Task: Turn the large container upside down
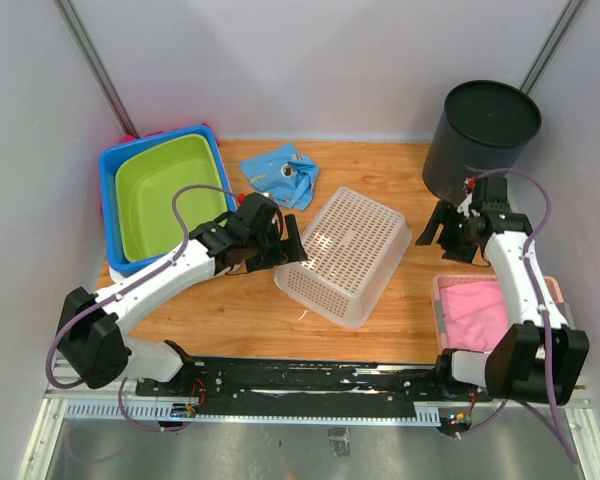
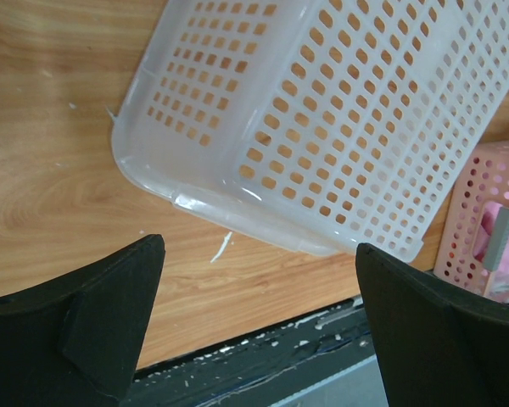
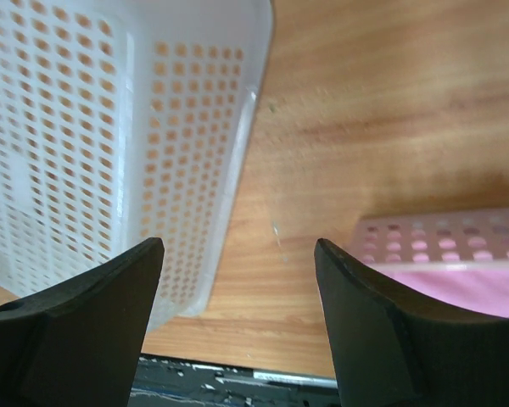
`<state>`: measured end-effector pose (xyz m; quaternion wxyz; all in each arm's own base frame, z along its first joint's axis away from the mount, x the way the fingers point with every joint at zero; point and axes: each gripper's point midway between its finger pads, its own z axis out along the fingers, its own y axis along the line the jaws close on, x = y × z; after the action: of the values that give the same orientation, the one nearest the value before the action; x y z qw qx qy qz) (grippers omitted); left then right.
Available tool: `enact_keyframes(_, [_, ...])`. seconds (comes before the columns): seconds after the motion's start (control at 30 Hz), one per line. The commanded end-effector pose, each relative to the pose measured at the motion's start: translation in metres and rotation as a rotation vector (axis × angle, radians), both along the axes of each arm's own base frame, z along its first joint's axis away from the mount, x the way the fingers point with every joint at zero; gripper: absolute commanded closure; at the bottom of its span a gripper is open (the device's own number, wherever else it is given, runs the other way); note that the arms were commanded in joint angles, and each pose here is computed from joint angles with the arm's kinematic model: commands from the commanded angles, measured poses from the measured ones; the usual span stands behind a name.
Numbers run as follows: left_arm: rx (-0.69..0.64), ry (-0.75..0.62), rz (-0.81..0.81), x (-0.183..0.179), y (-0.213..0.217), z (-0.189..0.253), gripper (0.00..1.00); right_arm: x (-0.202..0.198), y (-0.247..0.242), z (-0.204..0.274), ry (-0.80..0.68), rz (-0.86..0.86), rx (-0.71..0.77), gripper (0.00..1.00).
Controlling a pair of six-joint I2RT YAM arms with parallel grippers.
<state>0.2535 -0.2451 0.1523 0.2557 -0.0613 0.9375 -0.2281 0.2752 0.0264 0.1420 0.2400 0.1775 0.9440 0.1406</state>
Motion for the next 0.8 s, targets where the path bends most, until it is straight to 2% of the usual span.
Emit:
enact_keyframes(0.0, [-0.132,-0.002,0.006,-0.010,-0.024,0.010,0.01,0.045,0.011,0.025,-0.094,0.037,0.055,0.26])
enact_keyframes(0.17, [-0.175,0.031,-0.016,-0.020,-0.036,-0.003,0.01,0.094,0.037,0.042,-0.170,0.166,0.005,0.26])
enact_keyframes(0.27, [-0.199,0.038,-0.026,-0.021,-0.040,-0.009,0.01,0.120,0.040,0.034,-0.156,0.185,-0.046,0.28])
enact_keyframes(0.33, [-0.196,0.046,-0.029,-0.020,-0.042,-0.015,0.01,0.136,0.042,0.019,-0.114,0.203,-0.052,0.36])
enact_keyframes(0.43, [-0.189,0.052,-0.033,-0.018,-0.044,-0.020,0.01,0.148,0.046,0.005,-0.065,0.225,-0.046,0.41])
enact_keyframes(0.6, [-0.179,0.045,-0.048,-0.010,-0.052,-0.023,0.01,0.146,0.049,-0.019,0.020,0.263,-0.079,0.44])
enact_keyframes(0.77, [-0.150,0.031,-0.071,0.005,-0.059,-0.025,0.01,0.122,0.032,-0.037,0.096,0.222,-0.152,0.50])
